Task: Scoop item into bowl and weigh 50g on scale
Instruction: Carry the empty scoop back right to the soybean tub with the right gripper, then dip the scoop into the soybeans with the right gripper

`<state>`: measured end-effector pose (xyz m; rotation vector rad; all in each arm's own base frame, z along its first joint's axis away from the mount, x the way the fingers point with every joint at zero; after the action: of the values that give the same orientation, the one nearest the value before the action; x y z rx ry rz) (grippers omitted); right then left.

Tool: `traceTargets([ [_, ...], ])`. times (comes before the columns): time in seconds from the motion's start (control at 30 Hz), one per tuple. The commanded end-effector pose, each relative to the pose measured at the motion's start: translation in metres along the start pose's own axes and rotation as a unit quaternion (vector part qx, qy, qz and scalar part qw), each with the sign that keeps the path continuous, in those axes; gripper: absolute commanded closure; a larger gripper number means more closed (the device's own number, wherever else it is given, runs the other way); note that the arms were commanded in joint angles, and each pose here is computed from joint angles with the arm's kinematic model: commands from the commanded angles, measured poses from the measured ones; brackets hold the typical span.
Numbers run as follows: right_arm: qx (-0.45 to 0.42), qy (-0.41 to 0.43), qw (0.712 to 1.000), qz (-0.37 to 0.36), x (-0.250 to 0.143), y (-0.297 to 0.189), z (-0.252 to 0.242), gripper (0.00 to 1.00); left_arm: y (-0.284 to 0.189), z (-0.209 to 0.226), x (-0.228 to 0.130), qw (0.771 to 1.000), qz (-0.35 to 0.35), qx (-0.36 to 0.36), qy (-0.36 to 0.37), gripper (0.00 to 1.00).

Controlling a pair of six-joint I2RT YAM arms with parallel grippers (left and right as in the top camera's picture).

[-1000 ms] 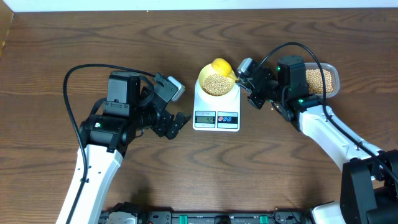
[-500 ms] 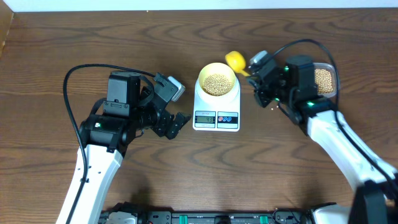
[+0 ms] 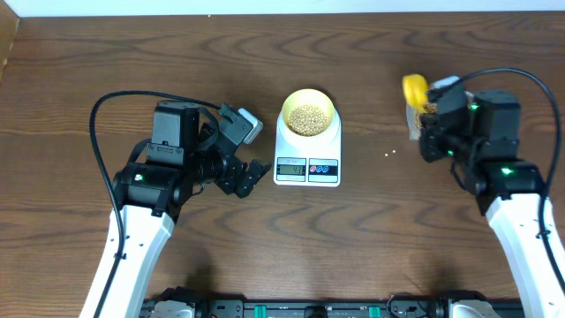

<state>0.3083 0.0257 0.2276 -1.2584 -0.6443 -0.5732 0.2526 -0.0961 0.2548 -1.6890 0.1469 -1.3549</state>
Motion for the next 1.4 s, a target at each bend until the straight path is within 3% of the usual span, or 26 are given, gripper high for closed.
traceTargets([
  [0.0,-0.03,0.033,0.999,0.004,-0.002,-0.006,-0.017,0.99,0.002,-0.001,-0.001,1.0,0.0,-0.006,0.006,0.11],
  [0.47,-0.091,0.076,0.992,0.04,-0.018,-0.011,-0.054,0.99,0.002,-0.001,-0.001,1.0,0.0,-0.006,0.006,0.11],
  [0.9,-0.091,0.086,0.986,0.111,-0.039,0.028,-0.067,0.99,0.002,-0.001,-0.001,1.0,0.0,-0.006,0.006,0.11],
  [1.23,-0.091,0.083,0.988,0.096,-0.034,0.035,-0.07,0.99,0.002,-0.001,-0.001,1.0,0.0,-0.006,0.006,0.11],
  [1.37,-0.095,0.082,0.988,0.095,-0.034,0.035,-0.071,0.94,0.002,-0.001,-0.001,1.0,0.0,-0.006,0.006,0.11],
])
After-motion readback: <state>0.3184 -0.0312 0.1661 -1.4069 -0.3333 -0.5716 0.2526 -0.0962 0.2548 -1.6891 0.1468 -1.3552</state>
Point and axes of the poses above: each gripper's point midway between its finger pads, its own y axis out along the fingers, its own z axis along the line the jaws close on, x = y × z, the point moved 7 cm from there along -y, back along the fingers, and after that the axes turned 14 degrees about y, right-handed, at the moved point
